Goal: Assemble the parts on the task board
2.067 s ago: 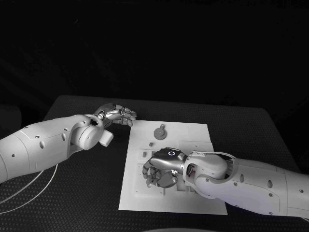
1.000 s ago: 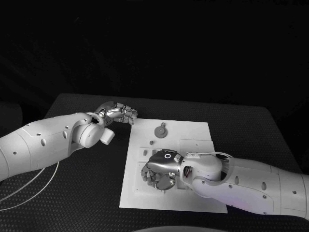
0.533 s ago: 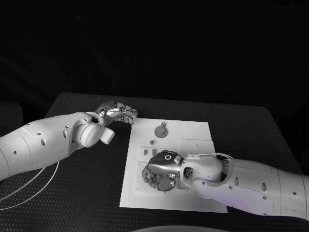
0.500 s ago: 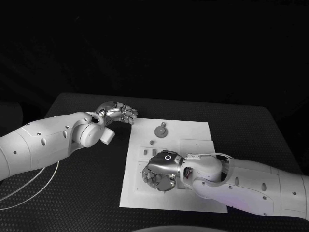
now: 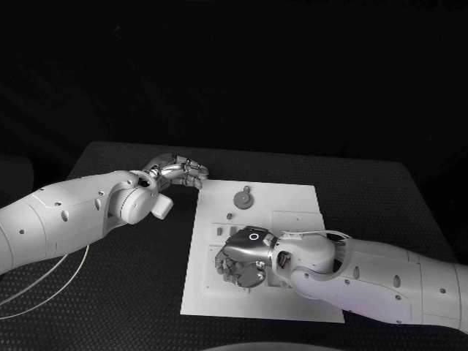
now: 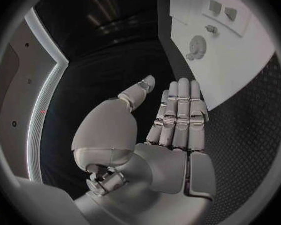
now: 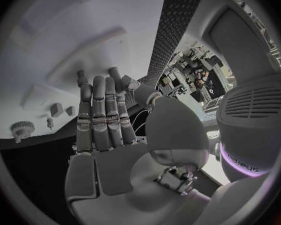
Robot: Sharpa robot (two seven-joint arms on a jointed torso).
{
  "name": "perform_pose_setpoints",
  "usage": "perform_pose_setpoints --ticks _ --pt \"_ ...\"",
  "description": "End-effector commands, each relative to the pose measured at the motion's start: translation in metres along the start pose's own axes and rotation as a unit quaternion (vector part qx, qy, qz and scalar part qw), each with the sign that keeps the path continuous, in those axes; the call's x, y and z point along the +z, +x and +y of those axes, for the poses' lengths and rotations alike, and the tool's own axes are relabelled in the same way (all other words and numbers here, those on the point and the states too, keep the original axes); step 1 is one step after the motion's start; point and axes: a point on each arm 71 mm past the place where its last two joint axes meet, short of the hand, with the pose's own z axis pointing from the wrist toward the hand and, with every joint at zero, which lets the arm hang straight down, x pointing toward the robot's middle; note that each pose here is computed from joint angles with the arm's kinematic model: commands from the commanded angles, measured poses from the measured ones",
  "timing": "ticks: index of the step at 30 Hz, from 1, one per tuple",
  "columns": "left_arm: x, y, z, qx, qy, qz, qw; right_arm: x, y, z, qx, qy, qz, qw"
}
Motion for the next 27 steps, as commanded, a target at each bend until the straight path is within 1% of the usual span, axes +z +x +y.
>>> perform_pose_setpoints --ticks 1,18,21,23,27 --pt "0.0003 0.0023 -0.0023 -0.001 0.006 0.009 1.000 -0.003 0.009 -0.005 0.009 0.019 0.021 1.000" --pt "0.0002 0.0020 -0.0023 -0.001 0.006 0.009 1.000 -0.005 0.007 -0.005 0.014 0.018 0.008 1.000" --pt "0.0002 0.0018 -0.0023 -0.001 0.006 0.009 1.000 -0.006 0.006 -0.005 0.015 0.017 -0.001 1.000" --pt "0.0001 0.0013 -0.0021 -0.001 0.006 0.008 1.000 -0.008 0.005 -0.006 0.018 0.017 -0.012 1.000" --pt "-0.0003 0.0003 -0.0018 0.000 0.005 0.007 1.000 -0.016 0.001 -0.007 0.024 0.019 -0.031 0.999"
